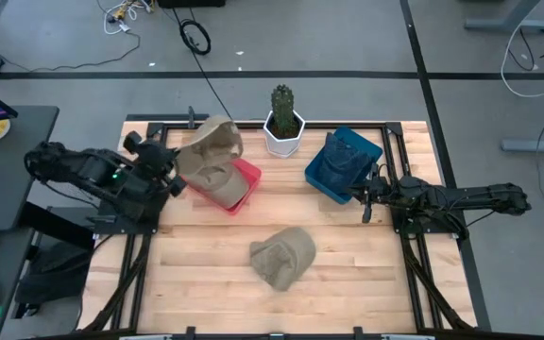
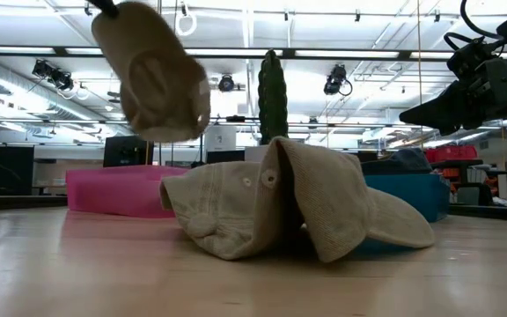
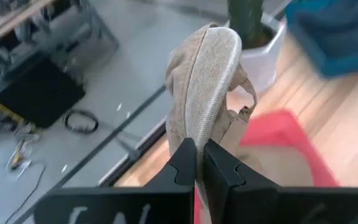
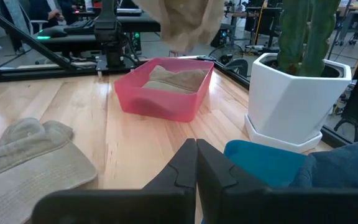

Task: Pick & Place hat
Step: Put the left brown cap into the red bin

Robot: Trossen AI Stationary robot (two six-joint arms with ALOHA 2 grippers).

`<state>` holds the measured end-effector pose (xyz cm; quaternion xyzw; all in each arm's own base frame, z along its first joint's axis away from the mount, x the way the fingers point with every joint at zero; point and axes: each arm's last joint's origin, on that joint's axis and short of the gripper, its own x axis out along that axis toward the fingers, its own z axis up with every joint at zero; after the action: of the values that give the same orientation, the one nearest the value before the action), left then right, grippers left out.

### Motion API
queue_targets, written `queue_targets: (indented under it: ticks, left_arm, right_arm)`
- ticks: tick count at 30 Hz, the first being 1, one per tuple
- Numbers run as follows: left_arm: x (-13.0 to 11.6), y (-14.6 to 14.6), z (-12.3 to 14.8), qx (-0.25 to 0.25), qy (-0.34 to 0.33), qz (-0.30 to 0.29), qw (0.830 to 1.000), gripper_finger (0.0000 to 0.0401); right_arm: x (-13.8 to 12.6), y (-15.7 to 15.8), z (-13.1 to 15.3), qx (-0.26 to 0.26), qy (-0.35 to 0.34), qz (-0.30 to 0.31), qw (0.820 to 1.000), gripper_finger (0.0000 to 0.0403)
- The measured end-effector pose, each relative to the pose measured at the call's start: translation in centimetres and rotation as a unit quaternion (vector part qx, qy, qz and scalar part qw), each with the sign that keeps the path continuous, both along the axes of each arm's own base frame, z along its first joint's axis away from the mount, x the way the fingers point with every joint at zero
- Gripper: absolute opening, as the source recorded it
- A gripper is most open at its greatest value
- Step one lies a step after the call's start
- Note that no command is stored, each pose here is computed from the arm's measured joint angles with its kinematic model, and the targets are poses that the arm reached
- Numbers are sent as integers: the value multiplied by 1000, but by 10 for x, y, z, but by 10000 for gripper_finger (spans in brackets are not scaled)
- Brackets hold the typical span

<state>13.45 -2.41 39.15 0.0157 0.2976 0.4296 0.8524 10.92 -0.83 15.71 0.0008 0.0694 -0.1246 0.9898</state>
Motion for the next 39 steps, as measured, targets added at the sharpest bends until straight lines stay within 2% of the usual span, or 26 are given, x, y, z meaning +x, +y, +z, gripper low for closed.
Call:
queue_targets:
  ticks: [5, 11, 18, 21, 26, 34, 39]
  left_arm:
    - [15, 7, -8, -19, 53, 21, 998, 11]
    - [33, 6, -17, -15, 85, 31, 996, 11]
    - [53, -5, -33, -57, 142, 7, 988, 11]
    - [63, -14, -40, -61, 163, -5, 985, 11]
    - [75, -26, -53, -75, 202, -21, 976, 31]
    - [85, -31, -61, -84, 223, -34, 971, 31]
    - [94, -35, -61, -103, 207, -74, 970, 49]
  right_arm:
    - [0, 0, 0, 0, 0, 0, 1000, 9]
    - [0, 0, 0, 0, 0, 0, 1000, 9]
    - [0, 0, 0, 0, 0, 0, 1000, 9]
    - [0, 0, 0, 0, 0, 0, 1000, 9]
    - [0, 0, 0, 0, 0, 0, 1000, 9]
    - [0, 0, 0, 0, 0, 0, 1000, 9]
    - [0, 0, 0, 0, 0, 0, 1000, 9]
